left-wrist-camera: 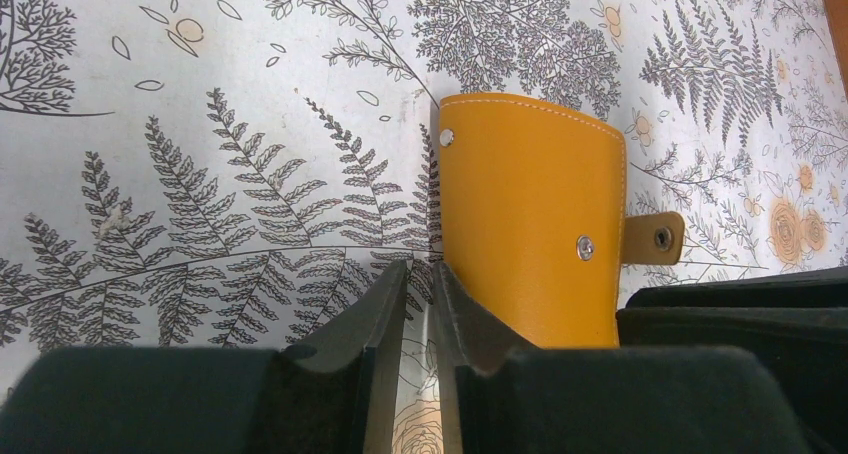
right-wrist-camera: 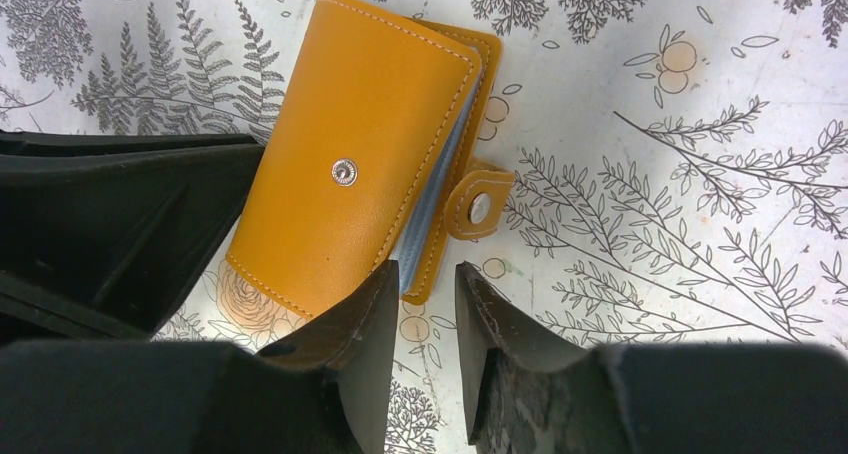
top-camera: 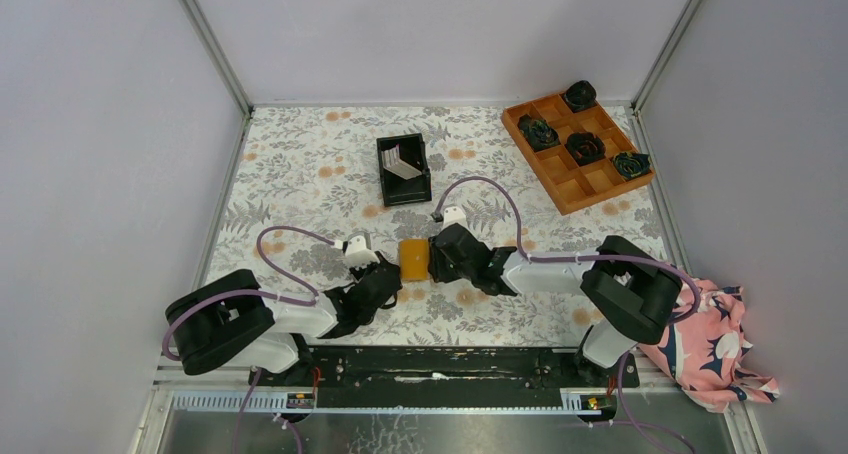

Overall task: Put the credit cards into the card holder
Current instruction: Open the card holder at the center of the board.

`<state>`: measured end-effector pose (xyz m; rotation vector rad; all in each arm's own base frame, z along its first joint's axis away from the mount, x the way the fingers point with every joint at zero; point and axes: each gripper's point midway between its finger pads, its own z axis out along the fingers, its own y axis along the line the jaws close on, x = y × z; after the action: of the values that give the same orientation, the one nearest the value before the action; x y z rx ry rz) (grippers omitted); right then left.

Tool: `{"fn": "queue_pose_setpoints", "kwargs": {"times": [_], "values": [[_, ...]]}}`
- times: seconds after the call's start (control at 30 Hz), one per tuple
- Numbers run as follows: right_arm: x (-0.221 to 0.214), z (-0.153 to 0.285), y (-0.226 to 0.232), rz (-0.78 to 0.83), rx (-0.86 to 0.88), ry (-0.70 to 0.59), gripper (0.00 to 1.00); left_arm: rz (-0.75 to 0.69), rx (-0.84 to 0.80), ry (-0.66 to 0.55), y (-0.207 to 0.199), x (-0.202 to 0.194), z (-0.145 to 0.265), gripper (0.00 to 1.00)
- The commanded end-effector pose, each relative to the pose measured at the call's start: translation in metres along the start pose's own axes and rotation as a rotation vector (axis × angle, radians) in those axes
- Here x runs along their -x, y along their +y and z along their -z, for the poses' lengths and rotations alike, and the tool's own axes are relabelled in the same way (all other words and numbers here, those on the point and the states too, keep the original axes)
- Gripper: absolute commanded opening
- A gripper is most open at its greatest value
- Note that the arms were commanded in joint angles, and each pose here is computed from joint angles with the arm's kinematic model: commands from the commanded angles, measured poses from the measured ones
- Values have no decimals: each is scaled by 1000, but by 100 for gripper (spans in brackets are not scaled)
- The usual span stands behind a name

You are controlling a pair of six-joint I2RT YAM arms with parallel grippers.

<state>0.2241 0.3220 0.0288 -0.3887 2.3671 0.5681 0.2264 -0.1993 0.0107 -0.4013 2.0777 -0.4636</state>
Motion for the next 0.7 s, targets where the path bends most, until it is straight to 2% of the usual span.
{"fn": "queue_pose_setpoints", "kwargs": {"times": [0.0, 0.23, 0.67], "values": [[34, 7, 26, -20, 62, -93, 35, -60, 56, 73, 27, -20, 4, 24], [29, 2, 29, -35, 78, -83, 35, -54, 53, 76, 28, -21, 5, 24], [51, 13, 51, -45, 181, -170, 34, -50, 76, 89, 39, -26, 7, 23]]}}
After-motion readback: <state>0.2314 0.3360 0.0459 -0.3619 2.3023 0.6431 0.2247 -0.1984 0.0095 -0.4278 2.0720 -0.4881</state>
